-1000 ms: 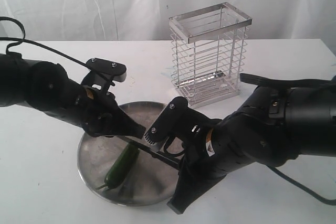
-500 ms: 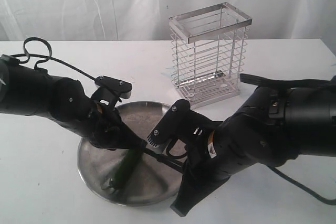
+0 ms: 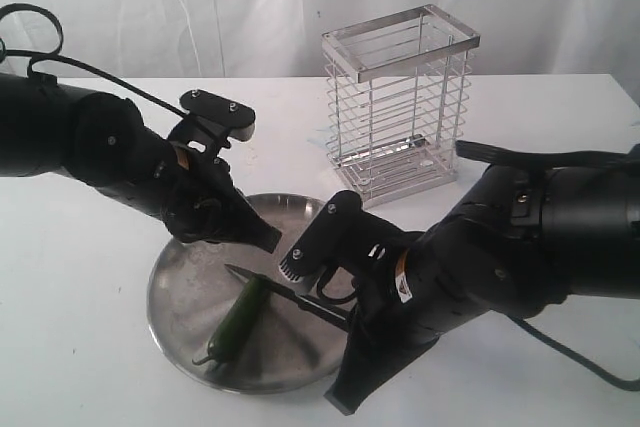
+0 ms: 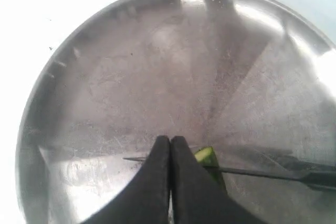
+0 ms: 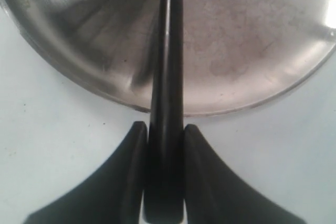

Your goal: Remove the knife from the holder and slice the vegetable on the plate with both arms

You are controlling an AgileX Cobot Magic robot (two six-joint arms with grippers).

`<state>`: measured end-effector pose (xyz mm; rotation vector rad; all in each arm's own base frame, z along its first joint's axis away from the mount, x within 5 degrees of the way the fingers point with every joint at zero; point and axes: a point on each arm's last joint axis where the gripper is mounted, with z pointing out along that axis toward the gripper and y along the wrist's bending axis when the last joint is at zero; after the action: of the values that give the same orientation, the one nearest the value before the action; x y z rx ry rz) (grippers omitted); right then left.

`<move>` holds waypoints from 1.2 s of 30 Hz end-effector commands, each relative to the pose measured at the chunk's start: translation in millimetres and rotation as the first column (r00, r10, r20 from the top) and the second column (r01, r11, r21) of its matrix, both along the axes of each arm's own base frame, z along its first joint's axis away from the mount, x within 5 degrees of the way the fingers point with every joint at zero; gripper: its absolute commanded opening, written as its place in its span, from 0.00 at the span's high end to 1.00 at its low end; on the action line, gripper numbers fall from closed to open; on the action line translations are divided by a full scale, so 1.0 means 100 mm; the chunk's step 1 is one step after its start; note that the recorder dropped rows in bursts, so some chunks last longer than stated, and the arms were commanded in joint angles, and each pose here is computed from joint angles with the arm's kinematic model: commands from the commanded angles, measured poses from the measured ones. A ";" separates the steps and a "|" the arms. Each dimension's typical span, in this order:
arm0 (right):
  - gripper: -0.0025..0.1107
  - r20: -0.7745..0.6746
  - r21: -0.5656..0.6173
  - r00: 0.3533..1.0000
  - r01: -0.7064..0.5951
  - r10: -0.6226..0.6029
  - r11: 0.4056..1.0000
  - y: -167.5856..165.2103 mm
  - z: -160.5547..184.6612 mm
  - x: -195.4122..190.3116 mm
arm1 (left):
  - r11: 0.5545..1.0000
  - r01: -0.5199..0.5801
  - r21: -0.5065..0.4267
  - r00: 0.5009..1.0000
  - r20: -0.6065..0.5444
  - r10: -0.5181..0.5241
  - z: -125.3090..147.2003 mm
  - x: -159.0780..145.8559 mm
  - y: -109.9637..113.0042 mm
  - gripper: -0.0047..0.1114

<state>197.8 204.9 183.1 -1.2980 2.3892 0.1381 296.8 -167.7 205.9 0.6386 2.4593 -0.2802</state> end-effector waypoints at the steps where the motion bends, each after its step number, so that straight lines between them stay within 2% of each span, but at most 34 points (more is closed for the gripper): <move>1: 0.98 -0.023 -0.038 1.000 -0.010 0.010 0.999 -0.03 -0.01 -0.03 | 1.000 0.011 0.028 0.999 -0.049 -0.010 -0.09 -0.01 -0.01 0.96; 15: 0.98 -0.084 -0.098 0.996 -0.010 0.002 0.995 -0.01 -0.23 -0.01 | 0.999 0.012 0.041 0.997 -0.074 -0.009 -0.19 0.00 -0.02 0.96; 36: 0.98 -0.070 -0.086 0.997 -0.013 0.006 0.996 0.00 -0.23 0.00 | 0.999 0.015 0.052 0.995 -0.098 -0.010 -0.24 0.00 -0.02 0.96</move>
<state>198.0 204.8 160.4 -1.3520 2.4883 0.0873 298.2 -168.5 184.7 0.6736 2.5420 -0.2541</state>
